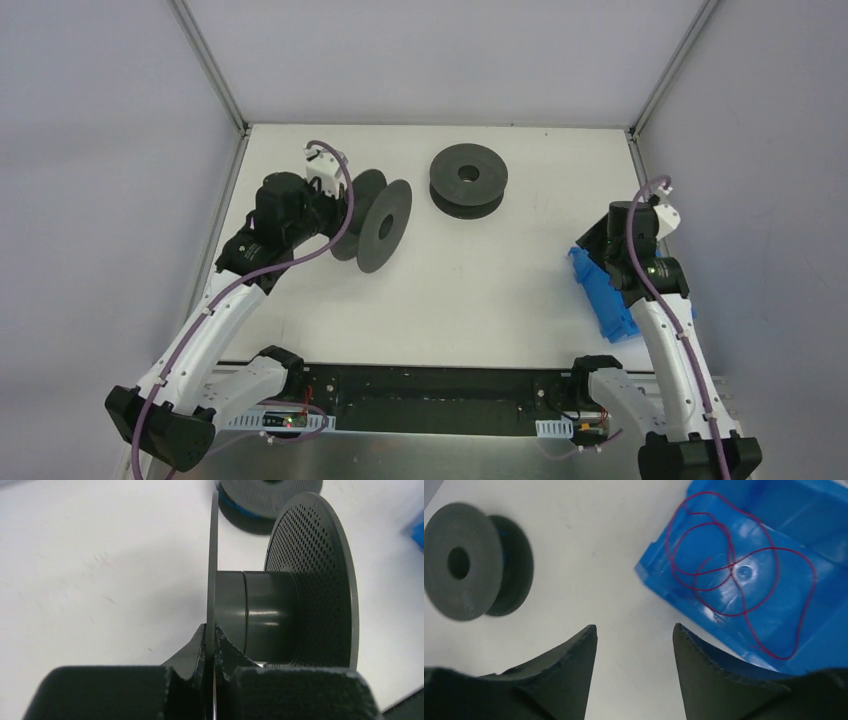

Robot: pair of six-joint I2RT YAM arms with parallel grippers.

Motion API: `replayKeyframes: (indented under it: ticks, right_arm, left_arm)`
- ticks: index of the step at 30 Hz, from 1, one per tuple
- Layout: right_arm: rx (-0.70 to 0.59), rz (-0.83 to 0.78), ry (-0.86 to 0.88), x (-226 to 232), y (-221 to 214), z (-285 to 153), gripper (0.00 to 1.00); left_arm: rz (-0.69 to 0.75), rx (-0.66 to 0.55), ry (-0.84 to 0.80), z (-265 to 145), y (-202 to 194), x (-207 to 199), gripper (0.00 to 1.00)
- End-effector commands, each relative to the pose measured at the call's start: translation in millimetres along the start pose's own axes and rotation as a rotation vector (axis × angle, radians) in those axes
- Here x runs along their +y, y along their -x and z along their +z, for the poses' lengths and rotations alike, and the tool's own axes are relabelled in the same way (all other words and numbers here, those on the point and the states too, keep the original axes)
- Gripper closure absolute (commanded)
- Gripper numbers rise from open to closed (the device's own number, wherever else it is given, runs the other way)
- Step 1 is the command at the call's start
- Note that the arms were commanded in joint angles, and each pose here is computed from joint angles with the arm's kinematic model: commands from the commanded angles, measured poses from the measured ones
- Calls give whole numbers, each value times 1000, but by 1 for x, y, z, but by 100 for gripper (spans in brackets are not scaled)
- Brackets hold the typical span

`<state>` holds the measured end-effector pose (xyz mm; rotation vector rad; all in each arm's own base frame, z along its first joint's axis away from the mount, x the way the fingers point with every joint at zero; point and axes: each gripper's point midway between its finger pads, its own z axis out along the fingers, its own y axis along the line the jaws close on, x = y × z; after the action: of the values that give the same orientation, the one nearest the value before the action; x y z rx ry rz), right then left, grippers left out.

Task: Wrap the cables
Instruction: Pick up the cable reel from the center of the board.

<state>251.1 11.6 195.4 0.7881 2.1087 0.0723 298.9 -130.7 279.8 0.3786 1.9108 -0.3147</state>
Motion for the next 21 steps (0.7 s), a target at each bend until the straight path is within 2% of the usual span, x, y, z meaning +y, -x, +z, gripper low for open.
replayKeyframes:
  ticks: [1,3,8,16,21]
  right_arm:
    - [9,29,-152,-36,27,2,40]
    - [-12,60,-212,-52,44,15,40]
    - [36,116,-209,-55,54,56,42]
    - [179,-32,-142,-62,42,100,43]
    - [311,-53,-169,-73,31,119,49]
  left_arm:
    - [-69,125,-107,4,-48,-21,100]
    - [-53,144,-61,5,-60,-15,100]
    - [58,147,24,2,-73,-10,100]
    - [113,108,-37,-10,-72,-27,100]
    - [126,107,-45,-10,-72,-31,100]
